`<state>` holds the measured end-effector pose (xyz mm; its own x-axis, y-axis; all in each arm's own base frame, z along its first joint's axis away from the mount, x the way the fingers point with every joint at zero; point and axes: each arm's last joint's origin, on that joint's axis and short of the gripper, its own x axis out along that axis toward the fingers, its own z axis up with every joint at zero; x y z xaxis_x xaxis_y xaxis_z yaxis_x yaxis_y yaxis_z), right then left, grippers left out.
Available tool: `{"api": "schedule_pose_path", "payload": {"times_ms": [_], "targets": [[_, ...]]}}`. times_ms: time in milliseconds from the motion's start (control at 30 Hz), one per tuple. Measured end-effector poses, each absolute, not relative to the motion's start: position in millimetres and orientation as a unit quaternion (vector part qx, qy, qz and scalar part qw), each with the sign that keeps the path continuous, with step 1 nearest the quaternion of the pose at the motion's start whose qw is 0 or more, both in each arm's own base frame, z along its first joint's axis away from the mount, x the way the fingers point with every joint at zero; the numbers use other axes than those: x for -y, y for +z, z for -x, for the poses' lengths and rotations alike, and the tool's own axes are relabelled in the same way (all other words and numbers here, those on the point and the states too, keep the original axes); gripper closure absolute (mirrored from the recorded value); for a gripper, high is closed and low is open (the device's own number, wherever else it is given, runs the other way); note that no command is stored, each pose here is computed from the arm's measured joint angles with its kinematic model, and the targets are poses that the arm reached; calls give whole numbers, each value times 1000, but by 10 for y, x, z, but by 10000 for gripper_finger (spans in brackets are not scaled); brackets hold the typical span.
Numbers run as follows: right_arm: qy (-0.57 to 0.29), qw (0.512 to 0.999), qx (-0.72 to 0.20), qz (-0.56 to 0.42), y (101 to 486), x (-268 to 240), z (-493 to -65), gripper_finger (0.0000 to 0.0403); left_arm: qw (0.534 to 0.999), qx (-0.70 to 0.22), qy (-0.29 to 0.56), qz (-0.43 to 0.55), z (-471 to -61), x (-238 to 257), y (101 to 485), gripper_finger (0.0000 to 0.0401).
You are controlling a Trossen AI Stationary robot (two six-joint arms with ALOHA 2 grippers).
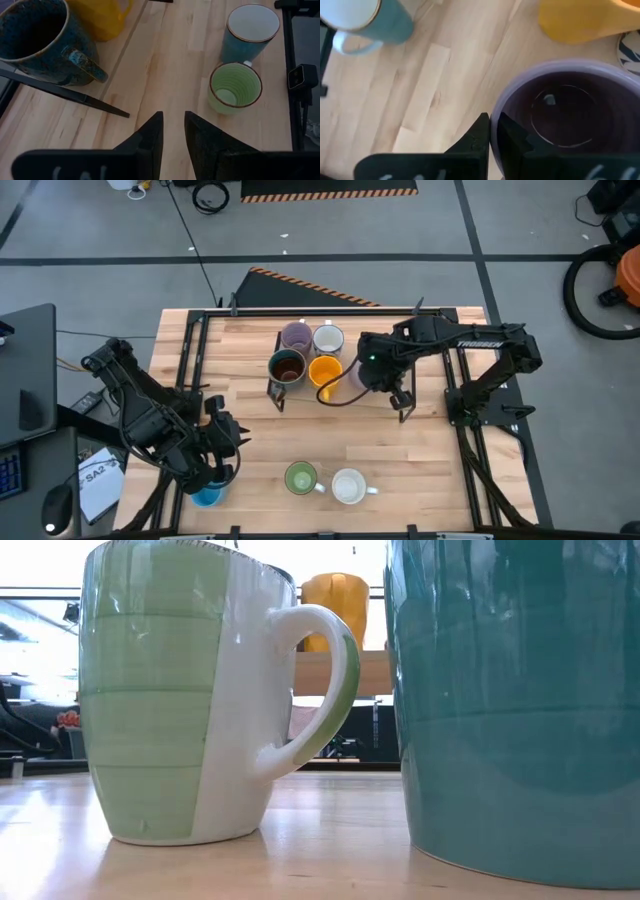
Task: Place coffee mugs
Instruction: Put the violet mug on the shelf
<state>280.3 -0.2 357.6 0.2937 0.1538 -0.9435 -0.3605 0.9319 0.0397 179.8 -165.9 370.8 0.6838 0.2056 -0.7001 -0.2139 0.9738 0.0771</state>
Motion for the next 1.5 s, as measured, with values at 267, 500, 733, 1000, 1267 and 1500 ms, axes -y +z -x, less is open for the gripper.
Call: {"api": "schedule_pose_path", "payload": {"times_ms": [267,500,733,1000,1267,1500], "targets": [[164,804,-561,105,3687,118,-2748,367,917,-381,115,7,-1798,1659,3708,317],[211,776,-580,129,3677,129,-2662,364,916,-381,125,11,-1835,1618,3709,317],[209,764,-598,120,3672,139,-2617,358,915,-381,130,13,-1853,1598,3709,317],[181,759,-608,146,3674,162,-2611,315,912,-391,121,18,-1850,1604,3704,317],[153,767,-611,121,3684,164,-2621,254,911,-394,118,18,-1847,1604,3701,317],[73,794,-597,87,3853,145,-2628,230,911,-395,117,14,-1847,1604,3701,317]]}}
